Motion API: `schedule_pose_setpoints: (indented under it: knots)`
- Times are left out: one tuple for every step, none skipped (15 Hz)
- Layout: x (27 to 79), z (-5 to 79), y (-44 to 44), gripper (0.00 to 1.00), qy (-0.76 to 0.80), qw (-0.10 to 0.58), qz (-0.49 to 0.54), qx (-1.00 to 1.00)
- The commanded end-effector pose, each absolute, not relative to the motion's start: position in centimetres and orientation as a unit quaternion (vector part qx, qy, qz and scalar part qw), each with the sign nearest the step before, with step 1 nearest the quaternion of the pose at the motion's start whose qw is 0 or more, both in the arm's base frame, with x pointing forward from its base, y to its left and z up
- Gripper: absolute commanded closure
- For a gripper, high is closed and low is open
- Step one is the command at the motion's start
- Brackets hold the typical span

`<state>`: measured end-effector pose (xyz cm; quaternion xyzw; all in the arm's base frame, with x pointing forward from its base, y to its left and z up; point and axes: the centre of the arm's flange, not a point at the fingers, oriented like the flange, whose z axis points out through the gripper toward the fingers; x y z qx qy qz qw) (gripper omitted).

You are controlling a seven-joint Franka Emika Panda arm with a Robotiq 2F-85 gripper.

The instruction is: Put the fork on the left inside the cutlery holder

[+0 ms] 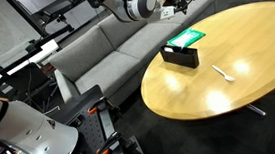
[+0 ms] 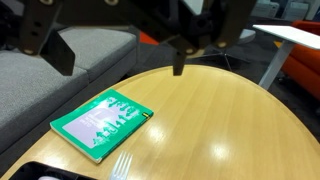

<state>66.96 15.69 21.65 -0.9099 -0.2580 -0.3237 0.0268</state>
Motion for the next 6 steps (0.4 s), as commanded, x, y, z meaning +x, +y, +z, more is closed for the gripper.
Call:
schedule_pose_setpoints:
  knots:
    - [63.7, 25.8, 14.4, 0.00, -0.260, 0.017, -0.283, -0.923]
    - [63.4, 26.2, 14.3, 0.00, -0.261, 0.014, -0.276, -0.925]
    - [63.1, 26.6, 14.2, 0.00, -0.262, 0.011, -0.270, -0.926]
    - [62.9, 26.9, 14.1, 0.00, -0.262, 0.006, -0.262, -0.929]
    - [62.7, 27.2, 14.1, 0.00, -0.262, 0.003, -0.257, -0.930]
    - [62.5, 27.3, 14.1, 0.00, -0.262, 0.002, -0.253, -0.931]
